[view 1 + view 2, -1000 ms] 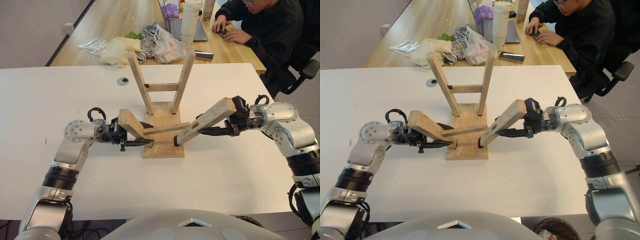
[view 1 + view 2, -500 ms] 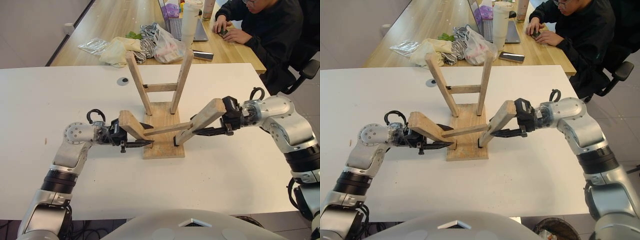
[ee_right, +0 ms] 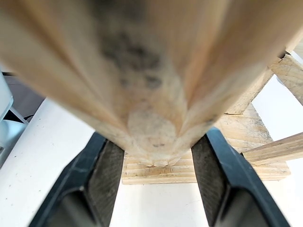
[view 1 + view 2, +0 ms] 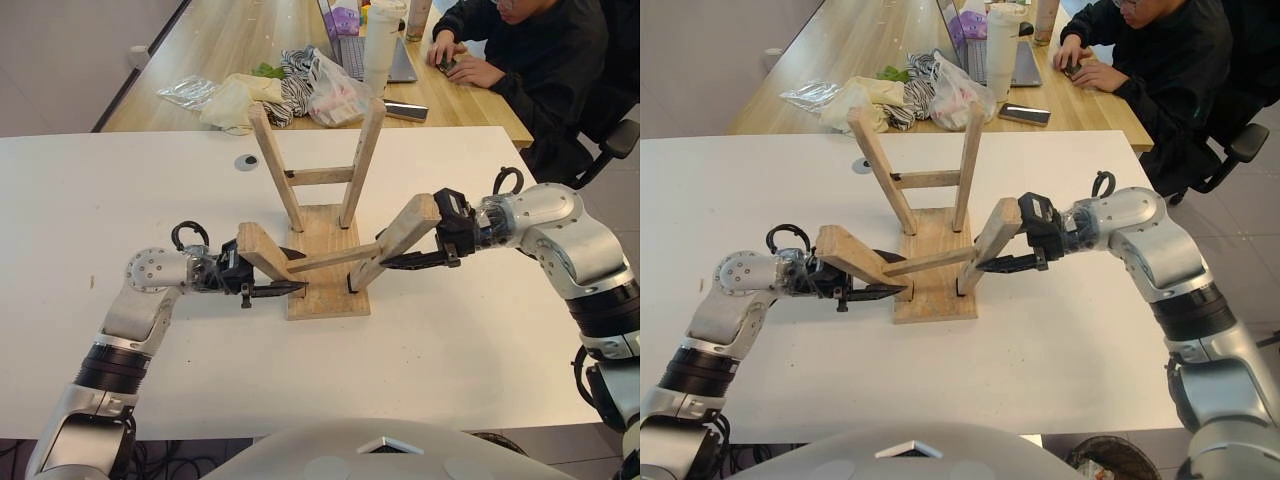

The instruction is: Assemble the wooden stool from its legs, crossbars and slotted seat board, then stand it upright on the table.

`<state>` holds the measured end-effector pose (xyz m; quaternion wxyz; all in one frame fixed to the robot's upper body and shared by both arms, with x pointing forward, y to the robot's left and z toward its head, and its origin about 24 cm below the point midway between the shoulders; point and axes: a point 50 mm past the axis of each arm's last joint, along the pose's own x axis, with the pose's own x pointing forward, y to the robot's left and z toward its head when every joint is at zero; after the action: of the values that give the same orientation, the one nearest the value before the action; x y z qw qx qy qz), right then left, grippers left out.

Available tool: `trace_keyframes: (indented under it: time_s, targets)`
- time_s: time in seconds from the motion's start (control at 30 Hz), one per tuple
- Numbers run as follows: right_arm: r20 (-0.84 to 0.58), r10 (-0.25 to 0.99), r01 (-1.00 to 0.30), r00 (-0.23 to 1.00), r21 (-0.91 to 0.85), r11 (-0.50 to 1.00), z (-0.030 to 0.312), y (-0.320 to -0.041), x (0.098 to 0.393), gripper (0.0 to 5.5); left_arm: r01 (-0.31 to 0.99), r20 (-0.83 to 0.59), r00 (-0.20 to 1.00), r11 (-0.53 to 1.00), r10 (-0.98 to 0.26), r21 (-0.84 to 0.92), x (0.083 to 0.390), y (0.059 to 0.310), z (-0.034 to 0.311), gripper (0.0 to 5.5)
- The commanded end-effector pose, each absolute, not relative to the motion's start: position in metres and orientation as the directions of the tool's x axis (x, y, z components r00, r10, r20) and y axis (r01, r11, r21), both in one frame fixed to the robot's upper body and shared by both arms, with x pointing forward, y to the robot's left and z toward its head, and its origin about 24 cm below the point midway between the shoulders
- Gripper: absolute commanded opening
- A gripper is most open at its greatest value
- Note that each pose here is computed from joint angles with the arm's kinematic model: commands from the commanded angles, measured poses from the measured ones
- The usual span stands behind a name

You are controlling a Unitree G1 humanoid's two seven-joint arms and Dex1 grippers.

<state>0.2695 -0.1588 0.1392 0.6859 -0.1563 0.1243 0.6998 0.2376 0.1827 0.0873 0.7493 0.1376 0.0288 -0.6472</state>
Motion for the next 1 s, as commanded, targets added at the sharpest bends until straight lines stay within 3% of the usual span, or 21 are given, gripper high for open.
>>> trace_keyframes:
  time_s: [0.03,0.5,0.63,0.8,1.0]
  targets:
    - [-0.559,0.828,-0.996,-0.049,0.089,0.001,0.103,-0.171,0.258,2.01,0.994,-0.401,0.111,0.103,-0.909,0.042,0.229,0.187,0.062,2.01]
    - [-0.549,0.836,-0.995,-0.02,0.094,0.038,0.095,-0.178,0.255,2.01,0.991,-0.42,0.125,0.132,-0.899,0.012,0.231,0.19,0.06,2.01]
    - [-0.545,0.839,-0.995,-0.015,0.093,0.042,0.094,-0.177,0.254,2.01,0.992,-0.417,0.118,0.09,-0.901,0.086,0.236,0.191,0.082,2.75]
    - [-0.544,0.839,-0.994,-0.005,0.094,0.055,0.092,-0.178,0.253,2.01,0.962,-0.419,0.238,0.154,-0.876,0.224,0.264,0.209,0.129,3.38]
    - [-0.546,0.838,-0.994,0.002,0.092,0.063,0.09,-0.178,0.253,2.01,0.978,-0.471,0.159,0.073,-0.867,0.195,0.259,0.221,0.18,4.08]
